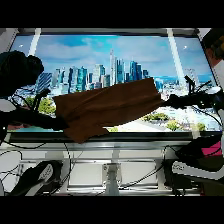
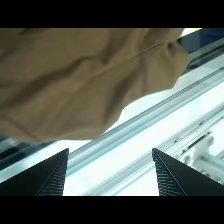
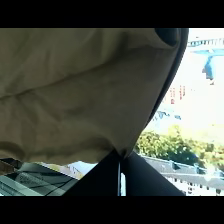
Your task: Fold the clothes and pants, and hang the long-sleeved shirts on hangers.
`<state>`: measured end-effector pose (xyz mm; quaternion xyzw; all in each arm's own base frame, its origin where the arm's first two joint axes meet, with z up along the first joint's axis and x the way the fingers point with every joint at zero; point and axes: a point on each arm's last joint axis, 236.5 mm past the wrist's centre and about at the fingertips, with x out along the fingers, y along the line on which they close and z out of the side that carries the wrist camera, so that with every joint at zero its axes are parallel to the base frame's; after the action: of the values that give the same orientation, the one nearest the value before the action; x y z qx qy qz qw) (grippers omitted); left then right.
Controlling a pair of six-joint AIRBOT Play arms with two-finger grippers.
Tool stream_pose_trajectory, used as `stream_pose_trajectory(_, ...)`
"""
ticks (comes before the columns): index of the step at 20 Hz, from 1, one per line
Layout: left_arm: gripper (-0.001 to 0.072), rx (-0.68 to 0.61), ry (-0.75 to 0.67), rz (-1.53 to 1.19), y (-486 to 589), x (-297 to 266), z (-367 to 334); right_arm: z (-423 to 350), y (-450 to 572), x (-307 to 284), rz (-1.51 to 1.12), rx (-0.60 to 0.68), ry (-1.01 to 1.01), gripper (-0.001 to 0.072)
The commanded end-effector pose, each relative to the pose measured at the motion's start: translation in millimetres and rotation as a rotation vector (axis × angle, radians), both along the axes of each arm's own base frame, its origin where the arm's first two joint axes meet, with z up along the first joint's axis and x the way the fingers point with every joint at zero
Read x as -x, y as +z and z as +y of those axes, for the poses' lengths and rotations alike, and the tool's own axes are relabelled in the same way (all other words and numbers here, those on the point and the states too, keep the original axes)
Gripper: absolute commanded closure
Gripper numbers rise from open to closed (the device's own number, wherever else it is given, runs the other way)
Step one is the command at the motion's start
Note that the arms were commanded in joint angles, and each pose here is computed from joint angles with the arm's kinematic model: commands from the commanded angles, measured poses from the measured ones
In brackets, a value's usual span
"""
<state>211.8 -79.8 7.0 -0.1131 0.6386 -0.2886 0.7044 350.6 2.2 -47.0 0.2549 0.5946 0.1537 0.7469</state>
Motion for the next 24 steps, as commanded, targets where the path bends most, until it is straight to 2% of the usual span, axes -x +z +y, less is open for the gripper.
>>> stream_pose_trajectory(1, 0.0167, -0.112, 0.005, 0.014, -13, 3, 23, 0, 0, 0, -0.001, 0.001, -0.001, 0.0702)
stream_pose_trajectory(4, 0.0169, -0.2, 0.04, 0.01, -30, 0, 43, 0, 0, 0, -0.001, 0.001, -0.001, 0.0701)
stream_pose_trajectory(7, 0.0169, -0.196, 0.102, 0.054, -58, 13, 49, -1, 0, 0, -0.001, 0.001, -0.001, 0.0701)
stream_pose_trajectory(10, 0.017, -0.122, 0.105, 0.098, -81, 35, 38, -1, 0, -1, -0.003, 0.003, -0.002, 0.0701)
stream_pose_trajectory(12, 0.017, -0.072, 0.142, 0.055, -91, 28, 26, -1, 0, -2, -0.005, 0.005, -0.004, 0.0701)
stream_pose_trajectory(15, 0.0175, -0.067, 0.163, 0.019, -106, 27, 23, -1, 0, -1, -0.005, 0.005, -0.004, 0.0702)
stream_pose_trajectory(16, 0.0218, -0.074, 0.173, 0.016, -110, 27, 24, -1, 0, -1, -0.005, 0.005, -0.004, 0.0701)
stream_pose_trajectory(20, 0.024, -0.094, 0.203, -0.019, -114, 18, 29, -1, 0, -2, -0.005, 0.005, -0.004, 0.0702)
stream_pose_trajectory(21, 0.0322, -0.087, 0.209, -0.021, -113, 17, 28, -1, 0, -2, -0.005, 0.005, -0.004, 0.0701)
stream_pose_trajectory(22, 0.0358, -0.073, 0.219, -0.024, -111, 15, 26, -2, 0, -2, -0.006, 0.005, -0.005, 0.0702)
stream_pose_trajectory(24, 0.0358, -0.031, 0.248, -0.033, -106, 8, 18, -1, 0, -2, -0.005, 0.005, -0.004, 0.0702)
